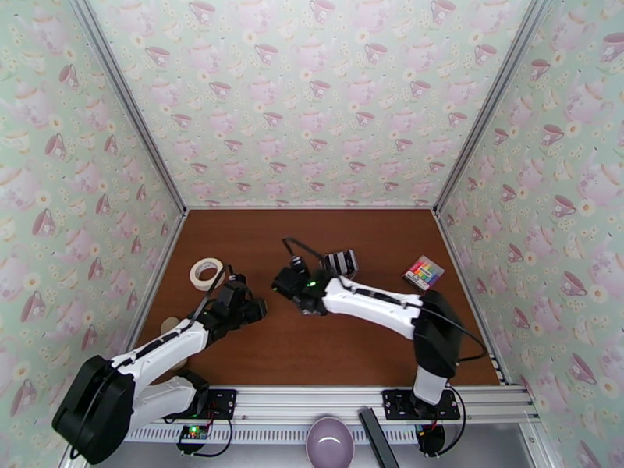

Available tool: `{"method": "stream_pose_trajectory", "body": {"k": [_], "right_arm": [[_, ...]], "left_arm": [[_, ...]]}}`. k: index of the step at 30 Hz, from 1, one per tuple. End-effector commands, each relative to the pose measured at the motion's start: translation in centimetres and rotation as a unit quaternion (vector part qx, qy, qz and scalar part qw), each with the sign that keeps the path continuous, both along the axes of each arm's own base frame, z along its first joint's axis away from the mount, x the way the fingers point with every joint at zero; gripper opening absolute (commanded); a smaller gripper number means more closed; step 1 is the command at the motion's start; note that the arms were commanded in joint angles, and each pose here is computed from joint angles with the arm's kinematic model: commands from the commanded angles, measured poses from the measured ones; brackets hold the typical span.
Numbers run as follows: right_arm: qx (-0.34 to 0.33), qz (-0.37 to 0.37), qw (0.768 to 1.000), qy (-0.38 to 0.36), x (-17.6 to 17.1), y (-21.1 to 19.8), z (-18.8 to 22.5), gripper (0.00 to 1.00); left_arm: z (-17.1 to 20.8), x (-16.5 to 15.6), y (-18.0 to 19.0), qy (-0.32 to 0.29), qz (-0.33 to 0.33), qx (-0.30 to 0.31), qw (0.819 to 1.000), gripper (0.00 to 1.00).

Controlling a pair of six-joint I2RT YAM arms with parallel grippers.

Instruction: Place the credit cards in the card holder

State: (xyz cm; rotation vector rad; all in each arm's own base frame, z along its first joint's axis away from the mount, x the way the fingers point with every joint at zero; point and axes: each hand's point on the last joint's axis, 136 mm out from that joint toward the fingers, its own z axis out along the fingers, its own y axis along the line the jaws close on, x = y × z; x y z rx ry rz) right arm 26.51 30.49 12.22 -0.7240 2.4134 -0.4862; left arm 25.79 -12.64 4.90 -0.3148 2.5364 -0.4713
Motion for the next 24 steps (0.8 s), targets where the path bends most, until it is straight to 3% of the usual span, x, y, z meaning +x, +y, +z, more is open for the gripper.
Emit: {"method": "stream_pose_trajectory", "body": {"k": [1,5,12,24], "right_arm": [[-0.177,0.012,0.982,-0.064,0.7,-1.8,-0.2,0.0],[-0.206,0.027,0.976,-0.058,0.2,-0.5,-2.3,0.0],[-0.173,0.04,0.984,-0.013,-2.0,1.7,-5.5,0.0],[-0.056,0.067,0.991,0.102,-5.8,5.8,-9.8,0.35]], "left_arm": [[0.1,-0.1,0.3,-0.007,0.0,-0.001,1.0,0.54],[0.0,-0.6,0.9,-0.007,0.006,-0.002,1.0,0.54],[0.0,-1.3,1.6,-0.007,0.023,-0.014,1.0,0.54],[0.1,-1.3,2.1,-0.008,0.032,-0.024,0.999,0.55]]}}
